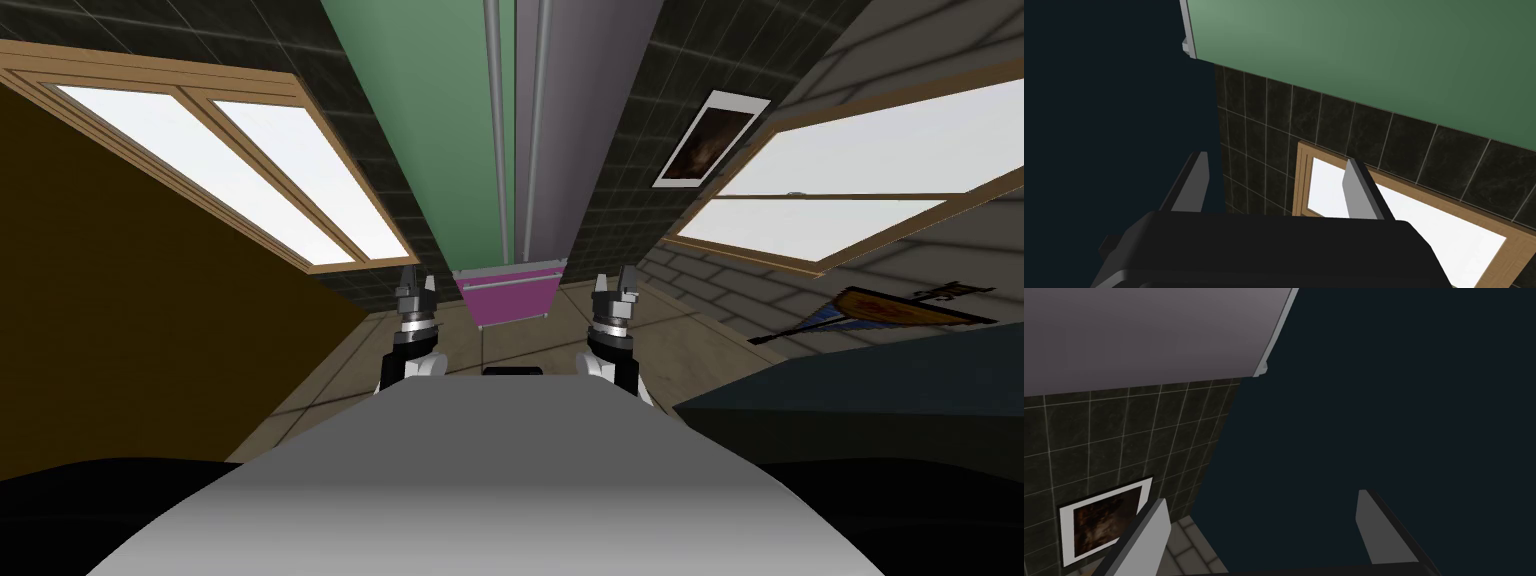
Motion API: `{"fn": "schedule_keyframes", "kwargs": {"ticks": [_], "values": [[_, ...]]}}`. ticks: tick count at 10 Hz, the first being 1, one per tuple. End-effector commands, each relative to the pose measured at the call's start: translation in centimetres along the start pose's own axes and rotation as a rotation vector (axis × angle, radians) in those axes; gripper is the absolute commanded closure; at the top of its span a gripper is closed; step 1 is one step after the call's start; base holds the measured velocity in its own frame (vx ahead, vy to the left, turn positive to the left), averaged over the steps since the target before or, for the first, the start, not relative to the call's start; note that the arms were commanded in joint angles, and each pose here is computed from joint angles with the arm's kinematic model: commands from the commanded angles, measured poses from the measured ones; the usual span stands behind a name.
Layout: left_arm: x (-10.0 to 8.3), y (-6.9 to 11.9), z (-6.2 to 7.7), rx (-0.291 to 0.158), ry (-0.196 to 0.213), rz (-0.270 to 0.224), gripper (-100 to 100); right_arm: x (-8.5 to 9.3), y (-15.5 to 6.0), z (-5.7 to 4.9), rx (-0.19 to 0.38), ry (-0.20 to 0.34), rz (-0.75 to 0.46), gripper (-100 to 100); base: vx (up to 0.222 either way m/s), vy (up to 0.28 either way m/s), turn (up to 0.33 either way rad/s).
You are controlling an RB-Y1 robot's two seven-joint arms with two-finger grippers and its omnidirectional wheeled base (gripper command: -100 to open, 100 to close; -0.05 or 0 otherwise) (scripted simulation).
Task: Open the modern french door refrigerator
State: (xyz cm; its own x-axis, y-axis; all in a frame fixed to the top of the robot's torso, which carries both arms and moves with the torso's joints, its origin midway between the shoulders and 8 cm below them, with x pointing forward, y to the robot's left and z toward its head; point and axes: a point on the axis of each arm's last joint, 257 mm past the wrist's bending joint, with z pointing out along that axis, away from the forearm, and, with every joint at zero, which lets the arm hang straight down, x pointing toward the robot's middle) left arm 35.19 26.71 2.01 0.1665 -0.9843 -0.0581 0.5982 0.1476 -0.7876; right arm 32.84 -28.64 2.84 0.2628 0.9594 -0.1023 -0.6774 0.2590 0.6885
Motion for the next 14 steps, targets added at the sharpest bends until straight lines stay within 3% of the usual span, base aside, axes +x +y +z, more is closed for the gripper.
{"fn": "schedule_keyframes", "kwargs": {"ticks": [1, 9, 10, 14], "values": [[0.0, 0.0, 0.0, 0.000, 0.000, 0.000, 0, 0.0, 0.0, 0.0, 0.000, 0.000, 0.000, 0, 0.000, 0.000, 0.000], [0.0, 0.0, 0.0, 0.000, 0.000, 0.000, 0, 0.0, 0.0, 0.0, 0.000, 0.000, 0.000, 0, 0.000, 0.000, 0.000], [0.3, 0.6, -0.3, -0.003, 0.032, 0.017, -100, 0.0, 0.0, 0.0, 0.000, 0.000, 0.000, 0, 0.041, -0.009, 0.002], [0.4, 3.1, -1.6, -0.010, 0.075, 0.050, -100, 0.0, 0.0, 0.0, 0.000, 0.000, 0.000, 0, 0.112, -0.036, 0.006]]}}
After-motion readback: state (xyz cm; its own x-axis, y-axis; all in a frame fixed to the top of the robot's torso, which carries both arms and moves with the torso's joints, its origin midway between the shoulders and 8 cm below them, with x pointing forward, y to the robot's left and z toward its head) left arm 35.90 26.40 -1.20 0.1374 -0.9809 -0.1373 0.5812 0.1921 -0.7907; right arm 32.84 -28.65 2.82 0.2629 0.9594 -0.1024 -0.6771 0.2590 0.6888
